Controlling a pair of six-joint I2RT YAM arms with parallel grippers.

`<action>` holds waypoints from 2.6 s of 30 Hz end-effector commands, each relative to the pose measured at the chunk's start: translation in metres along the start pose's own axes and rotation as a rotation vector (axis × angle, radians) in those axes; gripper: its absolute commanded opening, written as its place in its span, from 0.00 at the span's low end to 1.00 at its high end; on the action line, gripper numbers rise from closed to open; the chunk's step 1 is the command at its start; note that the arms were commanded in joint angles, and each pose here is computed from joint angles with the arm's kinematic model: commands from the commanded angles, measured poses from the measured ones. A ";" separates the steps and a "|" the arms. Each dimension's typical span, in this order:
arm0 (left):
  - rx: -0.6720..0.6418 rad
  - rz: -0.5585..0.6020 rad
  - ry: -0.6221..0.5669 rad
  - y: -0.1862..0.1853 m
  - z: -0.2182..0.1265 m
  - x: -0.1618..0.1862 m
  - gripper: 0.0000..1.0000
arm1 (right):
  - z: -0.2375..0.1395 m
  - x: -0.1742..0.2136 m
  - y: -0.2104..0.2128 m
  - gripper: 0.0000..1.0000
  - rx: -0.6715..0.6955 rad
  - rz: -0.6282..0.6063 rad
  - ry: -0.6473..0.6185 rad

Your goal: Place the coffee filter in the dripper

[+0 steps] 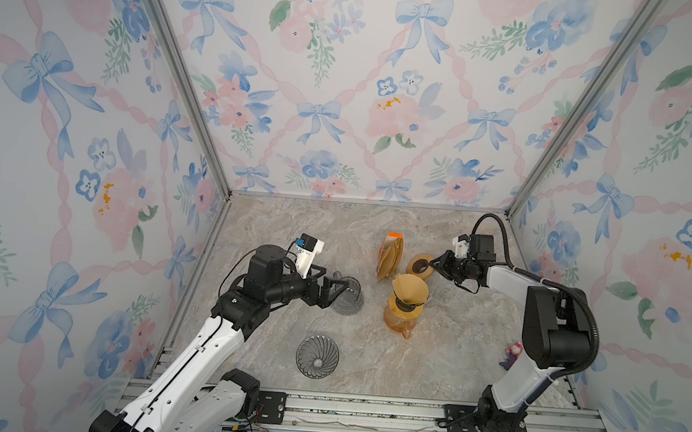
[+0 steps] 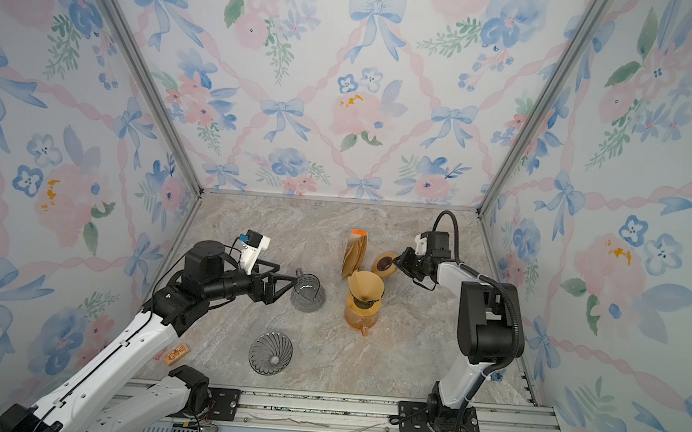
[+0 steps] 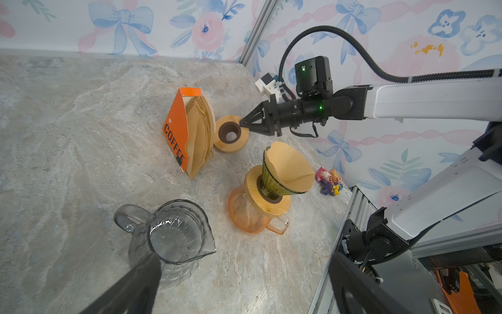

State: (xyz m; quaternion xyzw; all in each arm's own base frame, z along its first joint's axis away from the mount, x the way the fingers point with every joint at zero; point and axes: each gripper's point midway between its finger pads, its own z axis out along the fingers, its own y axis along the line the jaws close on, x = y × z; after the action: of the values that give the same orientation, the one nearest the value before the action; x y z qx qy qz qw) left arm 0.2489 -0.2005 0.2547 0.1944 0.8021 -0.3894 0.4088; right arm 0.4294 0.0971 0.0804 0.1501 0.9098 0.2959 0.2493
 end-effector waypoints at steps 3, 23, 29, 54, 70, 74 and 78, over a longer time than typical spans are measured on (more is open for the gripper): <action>0.006 -0.006 0.003 0.002 0.002 0.002 0.98 | -0.024 0.004 -0.012 0.13 0.176 -0.095 -0.014; 0.005 -0.002 -0.010 0.001 -0.001 0.000 0.98 | -0.039 0.024 0.010 0.20 0.471 -0.429 0.048; 0.012 -0.001 -0.008 0.000 -0.001 0.000 0.98 | -0.027 0.034 0.009 0.27 0.469 -0.443 0.088; -0.036 -0.085 0.003 0.015 0.007 -0.001 0.98 | -0.116 0.013 0.054 0.17 0.415 -0.439 -0.141; 0.194 -0.268 -0.166 -0.029 0.027 -0.031 0.98 | -0.212 0.045 0.155 0.16 -0.024 -0.417 -0.263; 0.225 -0.280 -0.182 -0.037 0.032 -0.034 0.98 | -0.219 0.063 0.183 0.15 -0.191 -0.389 -0.232; 0.274 -0.323 -0.199 -0.045 0.031 -0.043 0.98 | -0.225 0.078 0.215 0.15 -0.358 -0.373 -0.200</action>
State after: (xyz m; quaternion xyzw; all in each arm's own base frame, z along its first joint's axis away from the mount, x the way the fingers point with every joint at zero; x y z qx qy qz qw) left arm 0.2634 -0.2478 0.2726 0.0815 0.7525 -0.5323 0.3790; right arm 0.2789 0.1666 0.3184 -0.0230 0.8572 0.3027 0.4159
